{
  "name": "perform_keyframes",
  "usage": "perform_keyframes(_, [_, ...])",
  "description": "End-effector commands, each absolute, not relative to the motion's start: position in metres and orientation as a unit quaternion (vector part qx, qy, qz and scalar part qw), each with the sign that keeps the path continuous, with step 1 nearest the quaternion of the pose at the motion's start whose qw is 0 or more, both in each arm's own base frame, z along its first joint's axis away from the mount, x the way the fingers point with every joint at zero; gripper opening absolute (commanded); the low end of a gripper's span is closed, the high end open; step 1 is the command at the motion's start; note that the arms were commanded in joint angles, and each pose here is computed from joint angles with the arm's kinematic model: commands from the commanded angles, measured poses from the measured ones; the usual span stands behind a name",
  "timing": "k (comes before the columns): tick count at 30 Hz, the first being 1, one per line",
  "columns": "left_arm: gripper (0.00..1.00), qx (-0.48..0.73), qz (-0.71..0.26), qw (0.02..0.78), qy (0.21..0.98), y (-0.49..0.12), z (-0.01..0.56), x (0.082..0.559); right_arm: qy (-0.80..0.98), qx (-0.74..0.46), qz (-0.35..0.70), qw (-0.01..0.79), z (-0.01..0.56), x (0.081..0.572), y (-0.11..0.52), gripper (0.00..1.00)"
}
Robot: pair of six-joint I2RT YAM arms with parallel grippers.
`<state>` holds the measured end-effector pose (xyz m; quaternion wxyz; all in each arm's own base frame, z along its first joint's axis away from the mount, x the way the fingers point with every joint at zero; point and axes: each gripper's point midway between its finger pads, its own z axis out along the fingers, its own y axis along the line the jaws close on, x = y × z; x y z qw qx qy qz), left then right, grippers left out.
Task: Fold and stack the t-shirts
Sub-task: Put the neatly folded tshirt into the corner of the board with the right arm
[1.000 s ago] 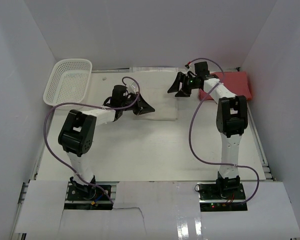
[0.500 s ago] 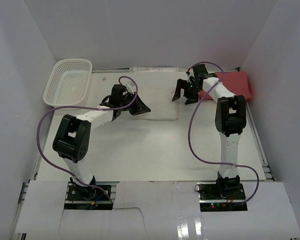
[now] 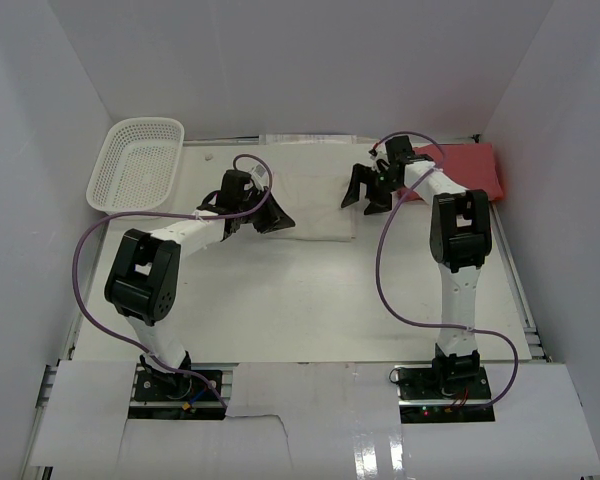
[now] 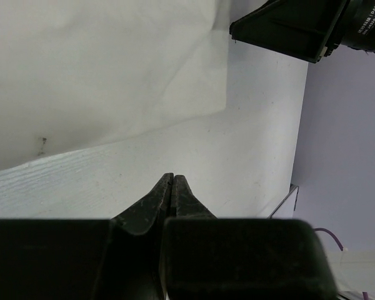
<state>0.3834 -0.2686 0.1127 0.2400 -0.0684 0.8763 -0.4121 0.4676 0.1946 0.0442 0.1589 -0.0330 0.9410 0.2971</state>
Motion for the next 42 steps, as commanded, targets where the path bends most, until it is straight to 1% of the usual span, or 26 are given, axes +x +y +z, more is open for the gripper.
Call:
perform_keyframes(1, [0.12, -0.055, -0.422, 0.276, 0.862, -0.269, 0.146, 0.392, 0.943, -0.036, 0.301, 0.136, 0.027, 0.452, 0.200, 0.92])
perform_keyframes(11, [0.12, -0.056, -0.422, 0.268, 0.864, -0.269, 0.142, 0.391, 0.946, -0.053, 0.303, 0.106, 0.001, 0.435, 0.228, 0.90])
perform_keyframes(14, [0.12, -0.058, -0.420, 0.270, 0.865, -0.266, 0.141, 0.391, 0.948, -0.053, 0.300, 0.094, -0.009, 0.431, 0.232, 0.84])
perform_keyframes(15, [0.12, -0.059, -0.419, 0.270, 0.865, -0.264, 0.141, 0.391, 0.948, -0.052, 0.300, 0.090, -0.013, 0.430, 0.233, 0.69])
perform_keyframes(17, [0.12, -0.060, -0.418, 0.269, 0.865, -0.261, 0.139, 0.391, 0.948, -0.051, 0.302, 0.085, -0.017, 0.429, 0.234, 0.46])
perform_keyframes(18, [0.12, -0.061, -0.419, 0.270, 0.865, -0.259, 0.139, 0.391, 0.949, -0.048, 0.303, 0.080, -0.022, 0.428, 0.234, 0.27])
perform_keyframes(20, [0.12, -0.062, -0.420, 0.271, 0.864, -0.257, 0.140, 0.391, 0.948, -0.046, 0.305, 0.077, -0.024, 0.430, 0.234, 0.09])
perform_keyframes(21, [0.12, -0.065, -0.419, 0.268, 0.865, -0.255, 0.137, 0.390, 0.947, -0.047, 0.307, 0.079, -0.024, 0.433, 0.235, 0.08])
perform_keyframes(24, [0.12, -0.066, -0.419, 0.269, 0.865, -0.252, 0.136, 0.389, 0.944, -0.049, 0.311, 0.099, -0.012, 0.447, 0.232, 0.08])
perform_keyframes(27, [0.12, -0.065, -0.421, 0.264, 0.865, -0.252, 0.133, 0.385, 0.944, -0.061, 0.288, 0.149, 0.018, 0.474, 0.221, 0.08])
perform_keyframes(28, [0.12, -0.065, -0.422, 0.262, 0.866, -0.253, 0.132, 0.384, 0.944, -0.059, 0.268, 0.180, 0.033, 0.492, 0.212, 0.08])
perform_keyframes(30, [0.12, -0.064, -0.424, 0.261, 0.865, -0.252, 0.133, 0.382, 0.946, -0.063, 0.246, 0.199, 0.049, 0.503, 0.199, 0.08])
perform_keyframes(31, [0.12, -0.065, -0.423, 0.259, 0.866, -0.252, 0.131, 0.380, 0.949, -0.056, 0.226, 0.213, 0.055, 0.512, 0.185, 0.08])
perform_keyframes(32, [0.12, -0.064, -0.425, 0.260, 0.865, -0.252, 0.133, 0.378, 0.944, -0.061, 0.221, 0.237, 0.072, 0.526, 0.178, 0.08])
perform_keyframes(34, [0.12, -0.064, -0.426, 0.258, 0.865, -0.251, 0.131, 0.374, 0.948, -0.048, 0.198, 0.243, 0.080, 0.533, 0.154, 0.08])
perform_keyframes(35, [0.12, -0.064, -0.426, 0.257, 0.865, -0.250, 0.131, 0.373, 0.945, -0.049, 0.192, 0.262, 0.094, 0.542, 0.147, 0.08])
perform_keyframes(42, [0.12, -0.063, -0.425, 0.253, 0.867, -0.248, 0.127, 0.365, 0.931, -0.011, 0.144, 0.335, 0.150, 0.564, 0.066, 0.08])
